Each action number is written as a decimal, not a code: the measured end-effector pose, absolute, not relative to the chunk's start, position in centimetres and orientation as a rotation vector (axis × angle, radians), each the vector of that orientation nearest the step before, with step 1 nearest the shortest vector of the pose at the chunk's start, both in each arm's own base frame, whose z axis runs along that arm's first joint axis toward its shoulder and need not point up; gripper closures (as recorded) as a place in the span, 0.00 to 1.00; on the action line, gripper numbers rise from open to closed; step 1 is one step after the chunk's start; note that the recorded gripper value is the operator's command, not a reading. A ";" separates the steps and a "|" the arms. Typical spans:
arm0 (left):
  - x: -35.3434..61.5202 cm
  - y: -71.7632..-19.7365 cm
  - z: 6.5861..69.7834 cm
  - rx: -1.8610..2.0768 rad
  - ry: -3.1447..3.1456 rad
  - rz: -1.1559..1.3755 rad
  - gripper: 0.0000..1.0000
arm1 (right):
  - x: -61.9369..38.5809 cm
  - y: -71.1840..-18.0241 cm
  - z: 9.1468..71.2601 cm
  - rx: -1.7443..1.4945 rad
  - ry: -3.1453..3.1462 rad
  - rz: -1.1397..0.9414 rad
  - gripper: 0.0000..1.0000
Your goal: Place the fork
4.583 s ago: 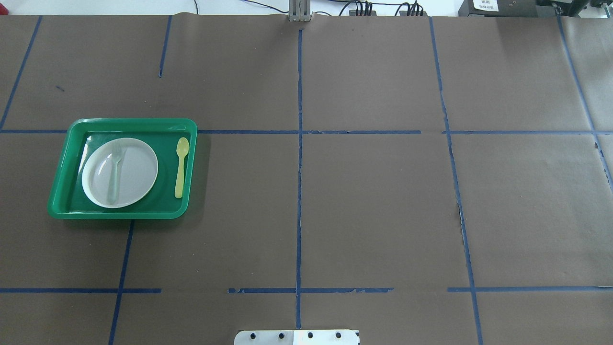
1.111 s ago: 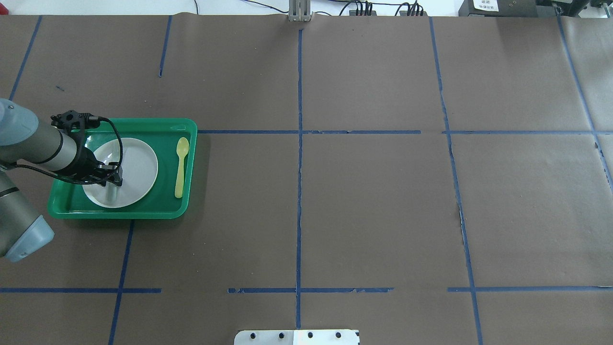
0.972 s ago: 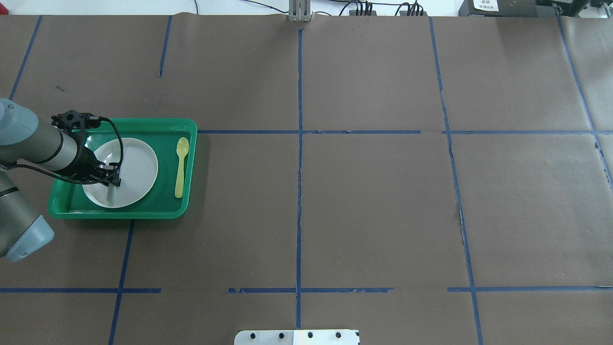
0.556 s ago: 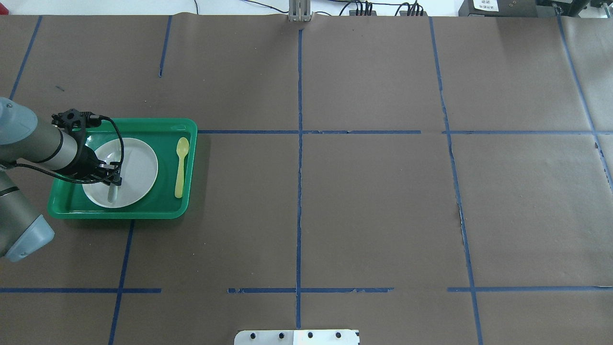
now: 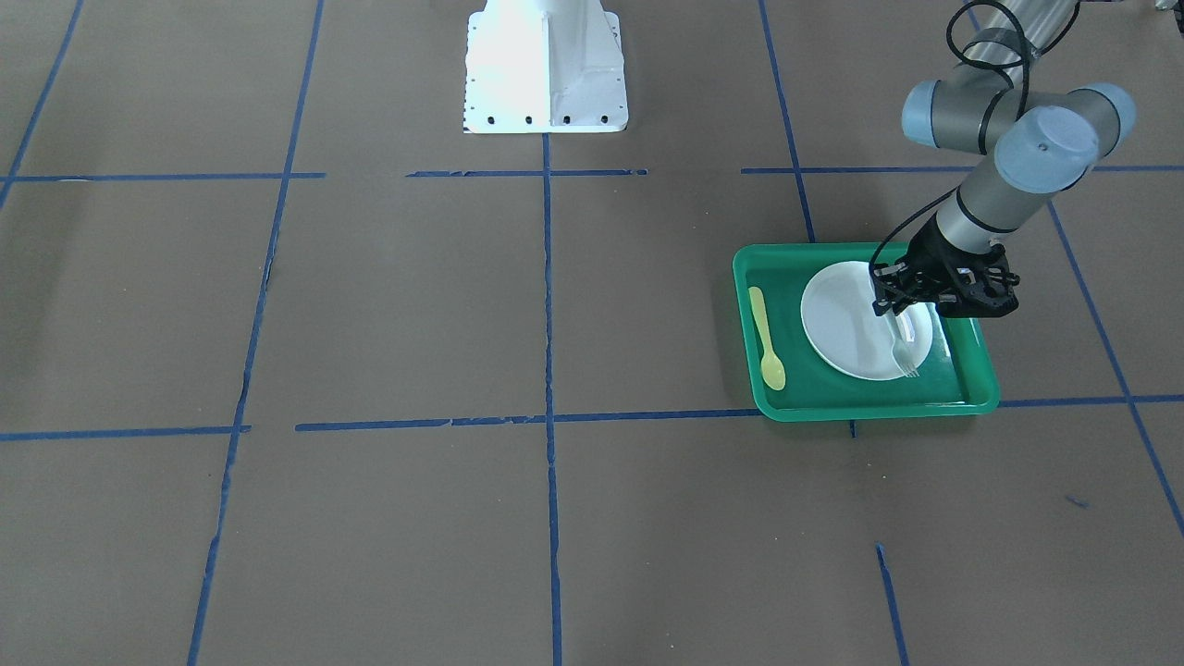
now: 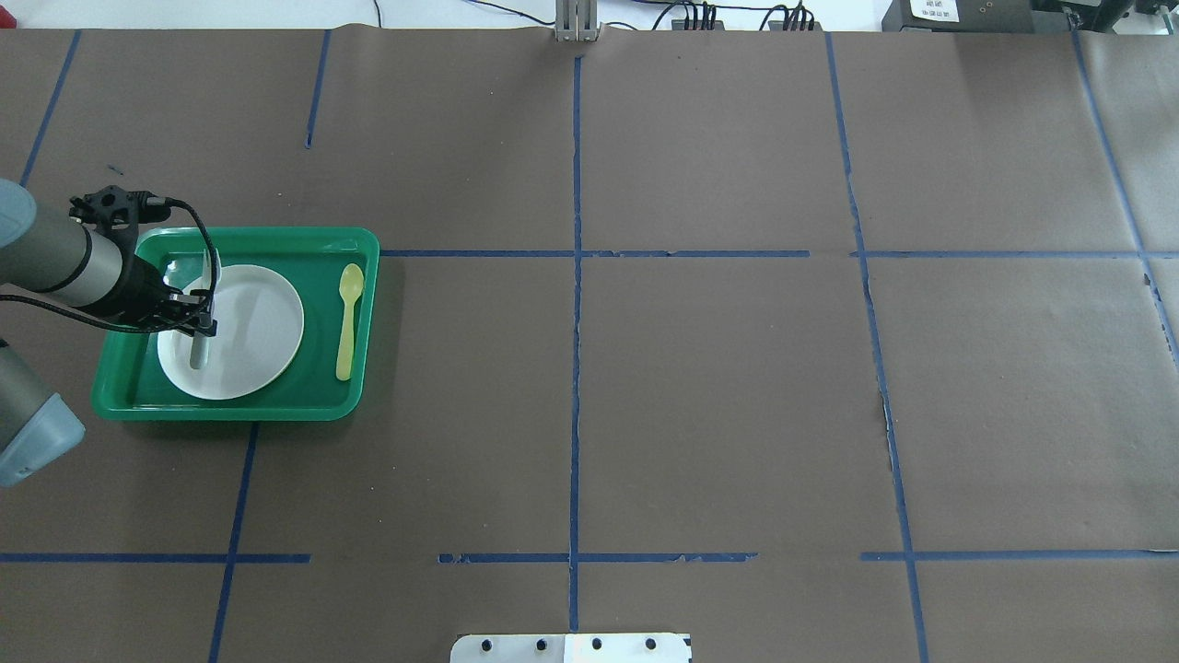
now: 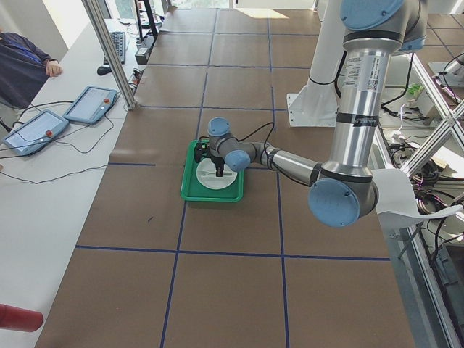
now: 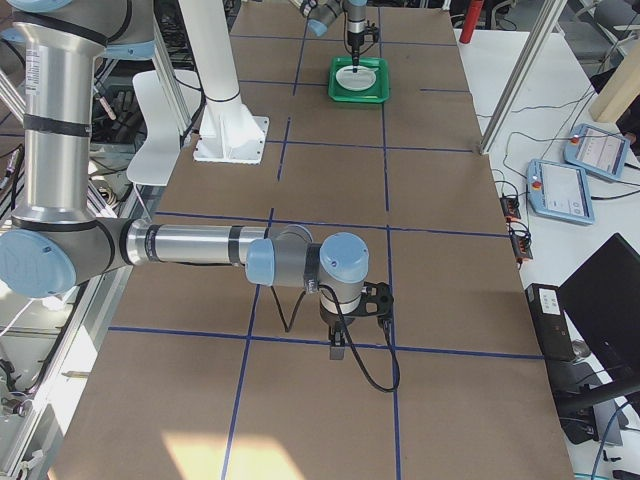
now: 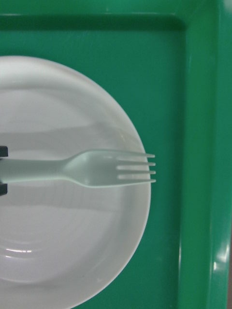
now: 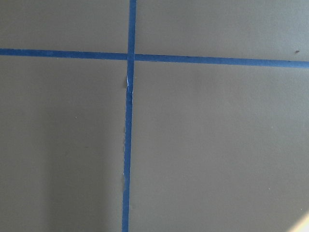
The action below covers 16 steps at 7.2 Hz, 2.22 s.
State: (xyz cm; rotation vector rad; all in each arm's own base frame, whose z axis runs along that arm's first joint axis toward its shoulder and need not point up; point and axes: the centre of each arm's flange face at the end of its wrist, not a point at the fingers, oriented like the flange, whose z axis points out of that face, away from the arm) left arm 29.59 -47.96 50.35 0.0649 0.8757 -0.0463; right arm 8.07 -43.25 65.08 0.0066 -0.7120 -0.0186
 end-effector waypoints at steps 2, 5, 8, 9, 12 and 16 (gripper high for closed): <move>26.1 -48.1 52.8 0.081 0.855 -0.017 1.00 | 8.1 -43.3 65.1 0.007 -0.712 -0.018 0.00; 25.2 -47.4 56.3 0.060 0.818 0.007 0.90 | 8.1 -43.3 65.1 0.007 -0.712 -0.018 0.00; 25.3 -47.3 56.3 0.056 0.819 0.013 0.01 | 8.1 -43.3 65.1 0.007 -0.712 -0.018 0.00; 25.2 -47.3 56.2 0.057 0.820 0.014 0.00 | 8.1 -43.3 65.1 0.007 -0.712 -0.019 0.00; 23.7 -47.7 56.0 0.067 0.819 -0.014 0.00 | 8.1 -43.3 65.1 0.007 -0.712 -0.019 0.00; 10.4 -47.3 60.2 0.102 0.804 0.046 0.00 | 8.1 -43.3 65.1 0.007 -0.712 -0.018 0.00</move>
